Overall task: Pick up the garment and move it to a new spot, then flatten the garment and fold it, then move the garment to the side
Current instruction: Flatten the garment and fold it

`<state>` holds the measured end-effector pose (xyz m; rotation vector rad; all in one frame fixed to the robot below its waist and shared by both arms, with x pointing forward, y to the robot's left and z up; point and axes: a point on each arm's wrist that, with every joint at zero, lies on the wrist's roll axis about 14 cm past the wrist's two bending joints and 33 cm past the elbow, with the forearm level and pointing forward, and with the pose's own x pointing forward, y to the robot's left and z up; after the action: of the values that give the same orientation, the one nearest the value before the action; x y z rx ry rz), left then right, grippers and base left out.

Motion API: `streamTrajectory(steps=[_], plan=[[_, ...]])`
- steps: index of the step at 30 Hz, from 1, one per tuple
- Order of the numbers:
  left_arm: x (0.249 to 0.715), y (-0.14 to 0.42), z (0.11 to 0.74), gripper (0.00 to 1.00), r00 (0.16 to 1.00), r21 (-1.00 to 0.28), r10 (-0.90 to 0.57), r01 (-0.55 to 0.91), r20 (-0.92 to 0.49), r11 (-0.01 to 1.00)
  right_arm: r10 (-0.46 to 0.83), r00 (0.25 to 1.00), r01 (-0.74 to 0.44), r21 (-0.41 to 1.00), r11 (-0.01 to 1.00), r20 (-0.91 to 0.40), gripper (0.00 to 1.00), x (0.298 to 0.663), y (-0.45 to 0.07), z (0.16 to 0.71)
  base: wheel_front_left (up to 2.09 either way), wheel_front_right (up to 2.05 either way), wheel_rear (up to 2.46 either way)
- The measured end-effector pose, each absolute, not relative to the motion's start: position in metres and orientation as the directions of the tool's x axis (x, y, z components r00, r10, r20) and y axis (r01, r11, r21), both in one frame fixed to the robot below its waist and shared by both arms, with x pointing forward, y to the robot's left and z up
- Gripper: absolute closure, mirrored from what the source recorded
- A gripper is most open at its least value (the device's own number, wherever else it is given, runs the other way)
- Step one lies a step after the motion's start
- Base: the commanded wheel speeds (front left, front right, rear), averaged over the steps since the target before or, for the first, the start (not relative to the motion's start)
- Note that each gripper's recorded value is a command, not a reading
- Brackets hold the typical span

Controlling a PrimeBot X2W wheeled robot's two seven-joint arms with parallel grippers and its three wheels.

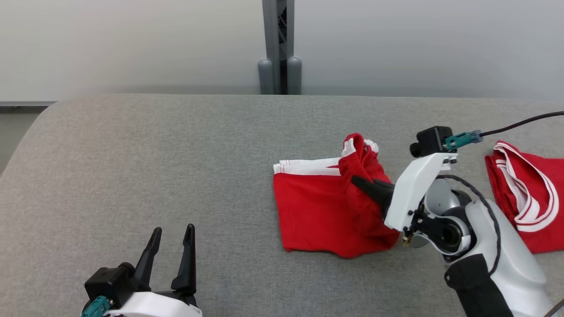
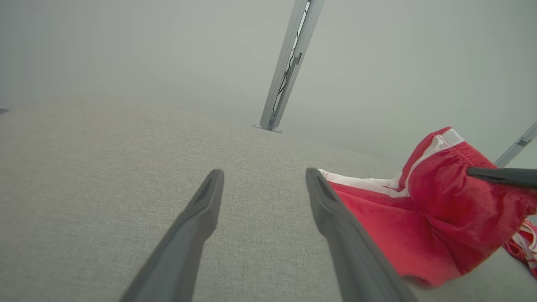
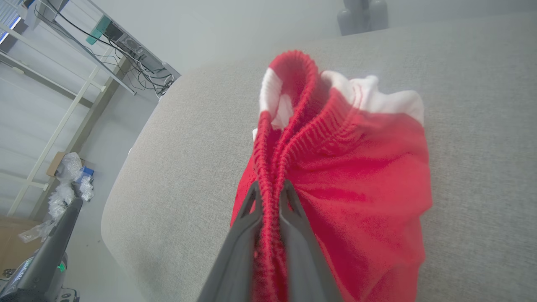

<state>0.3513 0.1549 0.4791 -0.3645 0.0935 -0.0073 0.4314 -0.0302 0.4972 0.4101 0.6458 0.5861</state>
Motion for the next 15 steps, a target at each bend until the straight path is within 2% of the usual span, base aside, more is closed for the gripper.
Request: streamTrajectory(steps=[15], plan=[[0.336,0.173,0.480,0.00,0.996,-0.371,0.044,-0.072,-0.083,0.926,0.676,0.526,-0.440,0.515,0.735,-0.516,1.00,0.430,0.037,0.457,0.00,0.00,0.00]])
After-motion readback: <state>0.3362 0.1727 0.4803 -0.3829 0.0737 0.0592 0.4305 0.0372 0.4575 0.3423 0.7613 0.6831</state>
